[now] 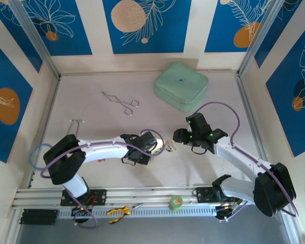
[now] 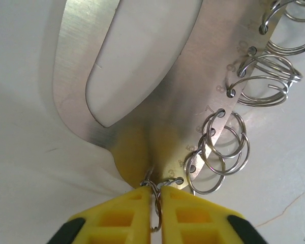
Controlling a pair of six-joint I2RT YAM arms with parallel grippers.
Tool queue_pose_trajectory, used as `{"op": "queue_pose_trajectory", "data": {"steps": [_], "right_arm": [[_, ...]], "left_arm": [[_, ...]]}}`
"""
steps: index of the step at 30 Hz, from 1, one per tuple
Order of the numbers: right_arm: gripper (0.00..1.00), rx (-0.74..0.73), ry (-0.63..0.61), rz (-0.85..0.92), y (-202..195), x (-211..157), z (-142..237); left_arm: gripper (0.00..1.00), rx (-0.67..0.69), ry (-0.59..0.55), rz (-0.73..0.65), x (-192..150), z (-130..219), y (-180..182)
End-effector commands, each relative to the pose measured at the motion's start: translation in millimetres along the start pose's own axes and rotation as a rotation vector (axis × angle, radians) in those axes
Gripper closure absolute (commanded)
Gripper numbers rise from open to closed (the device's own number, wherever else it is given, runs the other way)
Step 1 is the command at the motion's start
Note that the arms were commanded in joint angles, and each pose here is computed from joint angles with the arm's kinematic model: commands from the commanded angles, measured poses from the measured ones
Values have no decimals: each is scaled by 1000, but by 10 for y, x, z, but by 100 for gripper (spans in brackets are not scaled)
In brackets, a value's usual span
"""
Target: Put the keys on the keyring
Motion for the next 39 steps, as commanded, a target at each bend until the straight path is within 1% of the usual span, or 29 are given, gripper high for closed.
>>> {"op": "queue_pose_trajectory", "data": {"steps": [1,4,10,15,18,23,28,32,35,39], "right_arm": [[43,0,1,-20,-19,-9,34],[43,2,-1,-23,-19,-4,37],[43,6,-2,-23,-19,0,43],[43,8,1,-21,-24,-8,43],[43,9,5,-25,-32,-15,31],[44,18,15,-24,-17,-13,6],[46,36,43,-10,38,-10,-33],[46,73,52,24,115,5,-36],[46,89,43,48,156,29,-23],[46,107,25,84,222,84,17]], "left_arm": [[91,36,15,-9,-49,-11,28],[95,43,4,-9,-35,23,39],[97,37,-27,-10,4,96,38],[100,3,-97,-51,53,195,13],[100,4,-120,-68,44,224,42],[100,-10,-98,-97,-7,185,27],[100,-59,-140,-130,2,158,-21],[100,-92,-262,-195,84,280,-44],[100,-77,-386,-252,164,428,-9],[100,-43,-539,-367,251,570,24]]}}
Point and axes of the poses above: each hand's point on the last joint's axis, 136 mm out from that joint toward the fingers, its own z axis back along the fingers, its own y axis along the line the jaws close on, x = y × z, the point moved 4 cm from there along z, back along the fingers, and after that the axes turned 9 degrees about -z, right-handed, at the moved point
